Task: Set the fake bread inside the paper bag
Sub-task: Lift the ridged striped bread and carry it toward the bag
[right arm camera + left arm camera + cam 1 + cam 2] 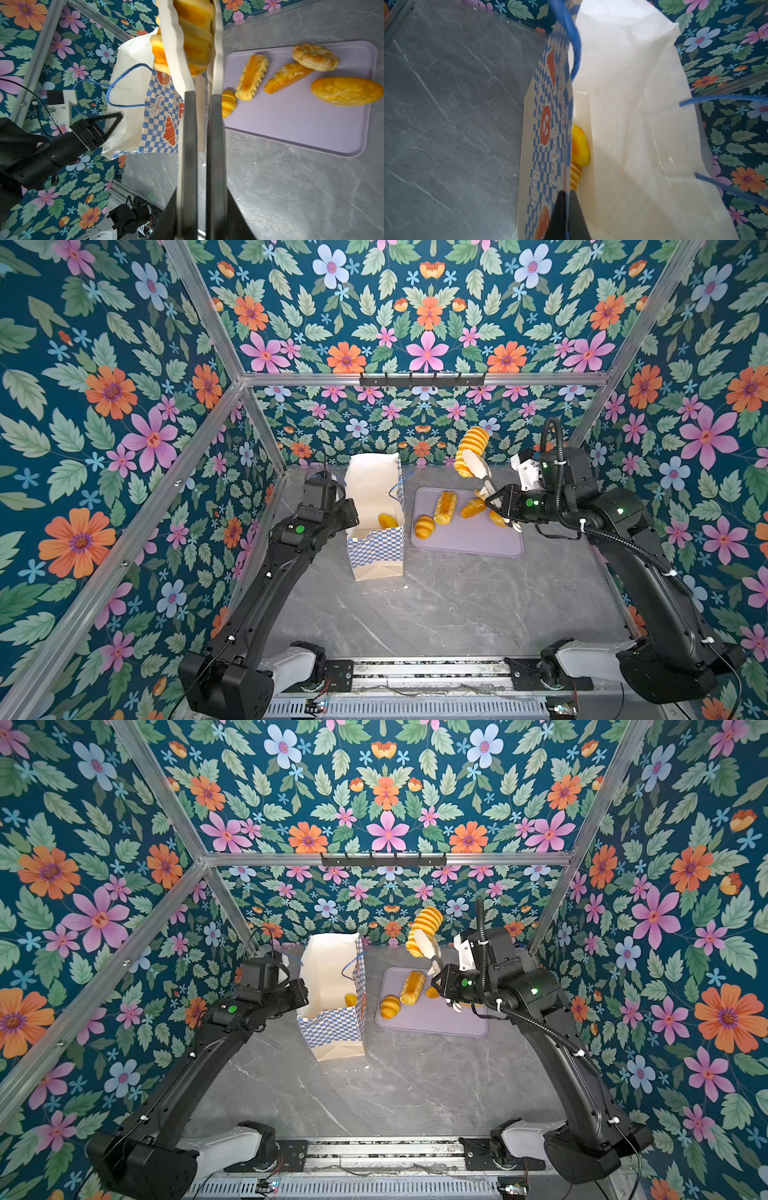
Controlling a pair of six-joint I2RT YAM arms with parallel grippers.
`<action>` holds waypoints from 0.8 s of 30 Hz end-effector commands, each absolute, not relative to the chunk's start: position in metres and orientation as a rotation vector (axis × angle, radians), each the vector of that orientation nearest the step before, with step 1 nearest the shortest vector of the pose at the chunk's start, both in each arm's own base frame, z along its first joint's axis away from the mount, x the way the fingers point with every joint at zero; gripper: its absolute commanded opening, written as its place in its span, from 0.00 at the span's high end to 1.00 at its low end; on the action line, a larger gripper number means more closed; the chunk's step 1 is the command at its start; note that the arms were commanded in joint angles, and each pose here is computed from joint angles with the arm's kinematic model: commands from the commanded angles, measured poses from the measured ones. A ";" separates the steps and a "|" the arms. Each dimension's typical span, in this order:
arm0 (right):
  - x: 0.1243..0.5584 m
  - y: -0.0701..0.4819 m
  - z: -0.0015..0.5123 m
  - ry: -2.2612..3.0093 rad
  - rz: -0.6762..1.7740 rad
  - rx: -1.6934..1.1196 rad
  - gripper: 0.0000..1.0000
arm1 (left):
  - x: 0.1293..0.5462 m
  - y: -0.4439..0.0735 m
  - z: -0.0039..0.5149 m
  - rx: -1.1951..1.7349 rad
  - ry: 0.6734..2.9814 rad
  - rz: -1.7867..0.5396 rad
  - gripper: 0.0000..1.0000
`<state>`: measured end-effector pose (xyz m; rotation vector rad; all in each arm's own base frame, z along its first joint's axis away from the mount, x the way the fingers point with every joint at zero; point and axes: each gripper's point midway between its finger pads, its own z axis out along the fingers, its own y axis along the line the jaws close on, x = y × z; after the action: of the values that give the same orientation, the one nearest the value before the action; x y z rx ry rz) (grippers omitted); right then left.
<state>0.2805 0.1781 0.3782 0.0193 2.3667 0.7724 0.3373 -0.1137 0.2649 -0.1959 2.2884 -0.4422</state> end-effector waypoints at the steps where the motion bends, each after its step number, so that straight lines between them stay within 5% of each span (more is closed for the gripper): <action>1: 0.287 0.194 0.396 2.302 0.838 -0.021 0.75 | 0.339 -0.114 0.269 -0.201 2.274 -0.453 0.95; 24: 0.282 0.297 0.422 2.294 0.899 -0.314 0.75 | 0.337 -0.115 0.269 -0.202 2.274 -0.462 0.95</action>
<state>0.2805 0.2898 0.4167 -0.2822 2.3177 0.9126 0.3367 -0.1141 0.2655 -0.1974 2.2873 -0.4482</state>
